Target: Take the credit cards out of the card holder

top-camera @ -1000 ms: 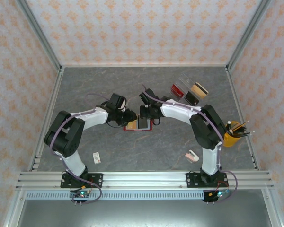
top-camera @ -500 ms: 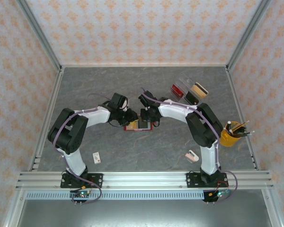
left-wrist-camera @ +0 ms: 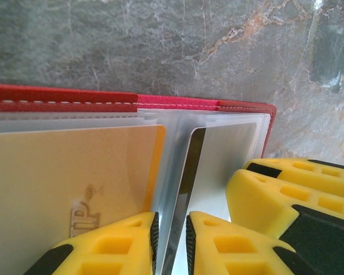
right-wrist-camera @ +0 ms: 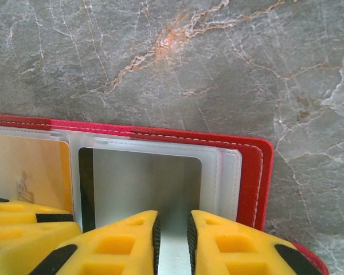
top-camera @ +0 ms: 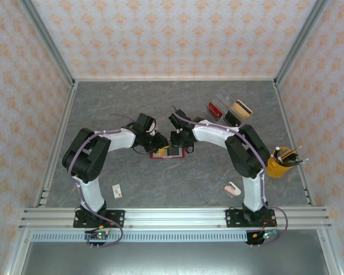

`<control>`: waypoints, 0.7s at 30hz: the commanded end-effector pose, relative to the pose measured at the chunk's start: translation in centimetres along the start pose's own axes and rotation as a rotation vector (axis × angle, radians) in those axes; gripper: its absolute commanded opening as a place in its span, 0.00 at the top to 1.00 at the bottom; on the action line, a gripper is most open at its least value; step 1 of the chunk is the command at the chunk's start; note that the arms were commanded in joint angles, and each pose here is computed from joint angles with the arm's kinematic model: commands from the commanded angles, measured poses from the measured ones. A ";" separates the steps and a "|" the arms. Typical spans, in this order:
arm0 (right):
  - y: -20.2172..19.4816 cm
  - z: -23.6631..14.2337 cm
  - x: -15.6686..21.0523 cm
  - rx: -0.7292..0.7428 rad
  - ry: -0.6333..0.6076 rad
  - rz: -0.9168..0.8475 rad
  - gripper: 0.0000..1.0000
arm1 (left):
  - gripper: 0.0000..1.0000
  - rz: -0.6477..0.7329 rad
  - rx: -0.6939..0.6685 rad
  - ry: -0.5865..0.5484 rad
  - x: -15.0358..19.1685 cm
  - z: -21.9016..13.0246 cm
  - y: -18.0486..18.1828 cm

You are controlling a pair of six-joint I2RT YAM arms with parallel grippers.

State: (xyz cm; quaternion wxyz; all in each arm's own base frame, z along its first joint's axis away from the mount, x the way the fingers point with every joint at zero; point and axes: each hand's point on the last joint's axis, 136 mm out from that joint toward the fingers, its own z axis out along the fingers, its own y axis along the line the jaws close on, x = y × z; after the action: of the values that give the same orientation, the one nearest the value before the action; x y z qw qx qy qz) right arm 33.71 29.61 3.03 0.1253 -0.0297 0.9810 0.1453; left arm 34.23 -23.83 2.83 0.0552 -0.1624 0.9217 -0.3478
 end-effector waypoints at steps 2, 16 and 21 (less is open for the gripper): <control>-1.9 2.1 2.0 0.048 0.075 0.027 0.77 | 0.77 0.029 0.026 0.019 0.0 0.6 -0.6; -2.6 2.8 2.9 0.062 0.097 0.047 0.77 | 0.80 0.032 0.119 0.039 0.0 0.5 -1.9; -3.2 2.8 3.0 0.090 0.092 0.043 0.77 | 0.83 0.039 0.141 0.027 -0.2 -0.1 -2.2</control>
State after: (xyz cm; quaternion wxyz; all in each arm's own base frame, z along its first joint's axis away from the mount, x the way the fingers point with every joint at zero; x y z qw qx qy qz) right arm 33.90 29.87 2.69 0.1215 -0.0191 0.9793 0.1607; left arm 34.41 -24.38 3.03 0.0466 -0.1550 0.9107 -0.3801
